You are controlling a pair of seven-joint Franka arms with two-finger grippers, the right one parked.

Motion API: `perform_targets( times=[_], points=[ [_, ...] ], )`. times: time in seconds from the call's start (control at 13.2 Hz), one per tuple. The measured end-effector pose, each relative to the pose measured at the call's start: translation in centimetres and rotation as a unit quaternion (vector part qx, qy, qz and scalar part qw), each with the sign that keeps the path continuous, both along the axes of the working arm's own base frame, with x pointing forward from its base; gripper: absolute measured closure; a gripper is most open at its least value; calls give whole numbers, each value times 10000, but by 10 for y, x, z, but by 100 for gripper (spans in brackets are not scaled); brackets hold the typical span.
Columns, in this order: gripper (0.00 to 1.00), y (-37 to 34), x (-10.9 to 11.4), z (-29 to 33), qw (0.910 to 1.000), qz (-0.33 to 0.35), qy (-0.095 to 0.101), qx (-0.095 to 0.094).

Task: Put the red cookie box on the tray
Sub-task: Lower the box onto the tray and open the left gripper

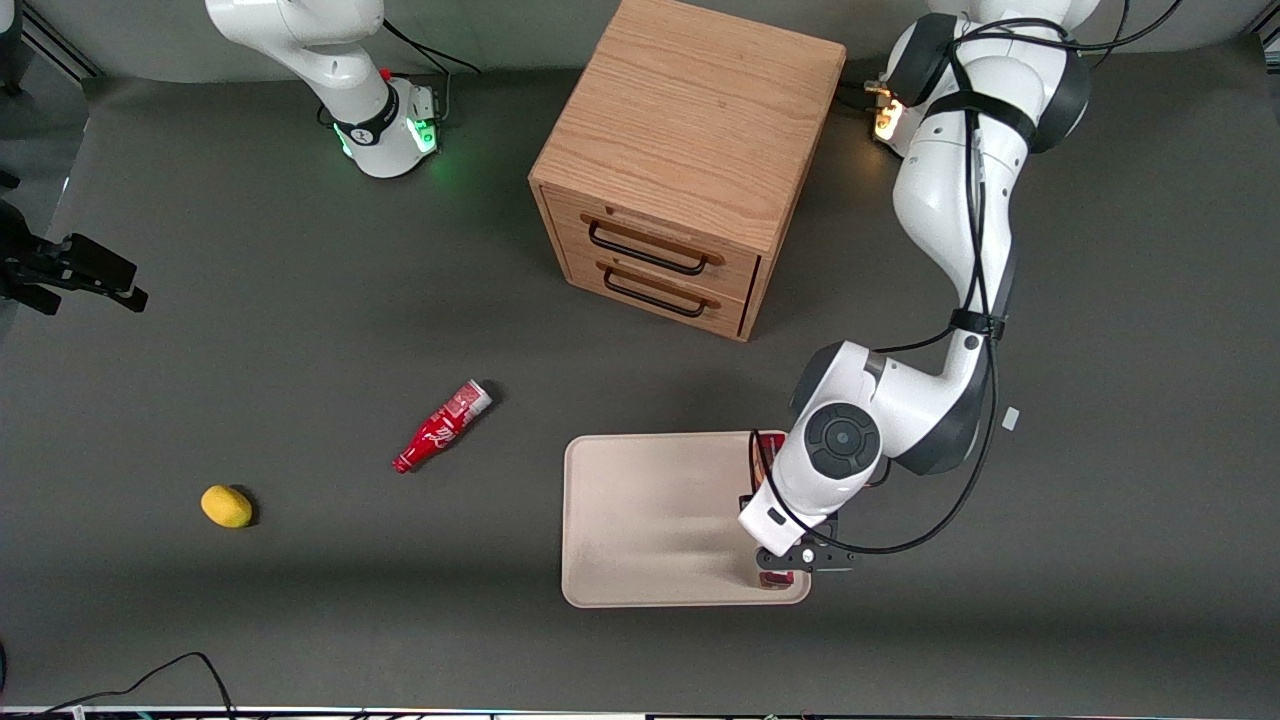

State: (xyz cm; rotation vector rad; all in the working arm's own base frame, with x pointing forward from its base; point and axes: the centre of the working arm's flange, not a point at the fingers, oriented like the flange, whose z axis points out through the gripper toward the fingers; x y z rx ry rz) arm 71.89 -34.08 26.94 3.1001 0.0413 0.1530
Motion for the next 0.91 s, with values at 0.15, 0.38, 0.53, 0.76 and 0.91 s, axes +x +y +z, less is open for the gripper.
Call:
perform_targets(
  times=[0.15, 0.38, 0.53, 0.76, 0.91],
  points=[
    [91, 0, 1, -3, 10000, 2, -17, -6],
    [61, 1, 1, -4, 10000, -21, -70, 39],
    [40, 1, 2, -3, 9999, -32, -84, 61],
    [6, 0, 2, -3, 9999, -36, -113, 55],
    [0, 0, 2, -3, 9999, -36, -132, 46]
  ],
)
